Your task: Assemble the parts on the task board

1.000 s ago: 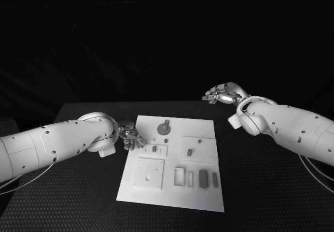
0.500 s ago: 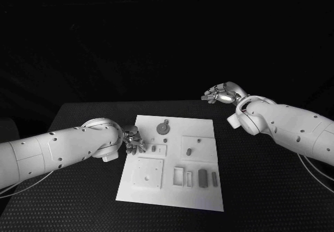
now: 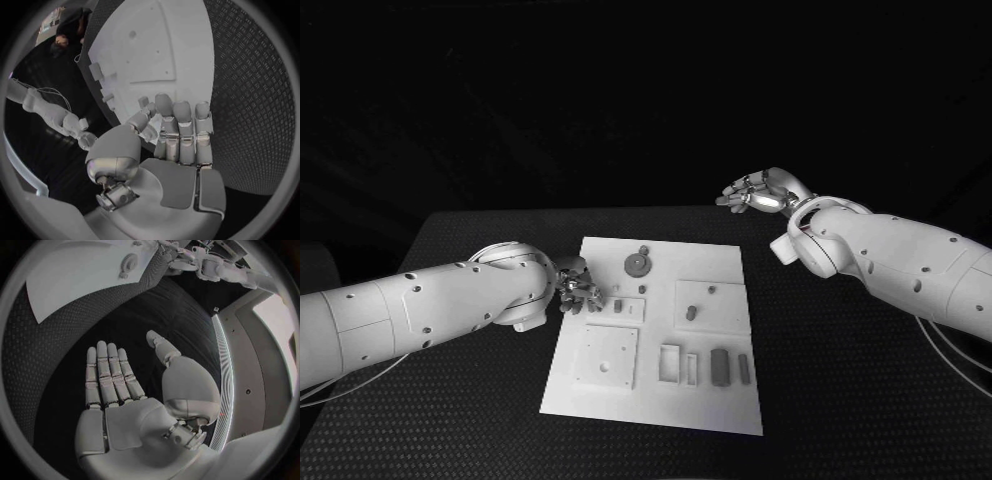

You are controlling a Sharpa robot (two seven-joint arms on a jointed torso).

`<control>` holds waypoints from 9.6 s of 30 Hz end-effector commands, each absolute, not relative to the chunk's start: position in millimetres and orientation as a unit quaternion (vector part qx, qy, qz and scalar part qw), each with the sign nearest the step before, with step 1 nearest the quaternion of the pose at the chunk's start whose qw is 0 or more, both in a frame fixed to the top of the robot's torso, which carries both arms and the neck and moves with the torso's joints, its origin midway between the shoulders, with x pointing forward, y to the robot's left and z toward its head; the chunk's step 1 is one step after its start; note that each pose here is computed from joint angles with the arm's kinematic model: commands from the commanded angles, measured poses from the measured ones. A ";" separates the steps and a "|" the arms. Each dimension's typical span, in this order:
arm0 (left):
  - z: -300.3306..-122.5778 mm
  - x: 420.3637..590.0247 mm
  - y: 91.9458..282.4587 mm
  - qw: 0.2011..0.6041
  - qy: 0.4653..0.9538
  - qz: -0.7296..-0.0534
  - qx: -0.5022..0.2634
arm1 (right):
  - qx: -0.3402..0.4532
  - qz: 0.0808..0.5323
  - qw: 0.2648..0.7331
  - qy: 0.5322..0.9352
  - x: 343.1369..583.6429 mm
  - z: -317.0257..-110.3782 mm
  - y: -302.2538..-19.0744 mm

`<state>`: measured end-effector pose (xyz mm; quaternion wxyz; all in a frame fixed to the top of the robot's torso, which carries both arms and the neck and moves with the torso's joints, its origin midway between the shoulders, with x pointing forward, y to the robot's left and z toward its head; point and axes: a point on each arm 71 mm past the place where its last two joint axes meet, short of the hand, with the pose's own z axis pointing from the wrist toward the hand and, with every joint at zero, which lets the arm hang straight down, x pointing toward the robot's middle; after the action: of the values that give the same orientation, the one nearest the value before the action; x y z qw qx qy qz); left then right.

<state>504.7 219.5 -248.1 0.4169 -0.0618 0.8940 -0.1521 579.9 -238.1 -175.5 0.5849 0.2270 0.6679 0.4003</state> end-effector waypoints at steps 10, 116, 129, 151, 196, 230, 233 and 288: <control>-248.2 505.4 216.0 0.425 0.892 -0.145 -0.054 | 0.224 0.406 0.580 0.670 579.1 -175.8 -236.7; -260.7 497.7 206.7 0.437 0.893 -0.110 0.010 | 0.225 0.406 0.580 0.670 578.1 -176.1 -239.1; -261.5 499.0 207.8 0.433 0.895 -0.110 0.004 | 0.224 0.406 0.579 0.670 578.0 -176.1 -238.4; -259.8 503.5 217.8 0.451 0.887 -0.098 -0.010 | 0.225 0.405 0.580 0.670 578.2 -176.2 -239.1; -209.8 525.3 169.0 0.590 0.725 -0.354 0.023 | 0.226 0.404 0.580 0.671 579.3 -177.4 -238.8; -245.0 523.6 132.7 0.563 0.766 -0.268 0.154 | 0.223 0.408 0.579 0.670 578.7 -177.0 -233.4; -248.8 525.3 132.7 0.563 0.769 -0.263 0.153 | 0.223 0.409 0.579 0.670 578.5 -176.9 -233.2; -270.8 527.5 135.4 0.545 0.785 -0.255 0.149 | 0.222 0.411 0.576 0.671 577.8 -176.9 -232.3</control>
<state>532.5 135.6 -260.4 0.5620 0.1420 0.7730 -0.2578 578.1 -234.1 -176.8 0.5799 0.2266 0.6694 0.4053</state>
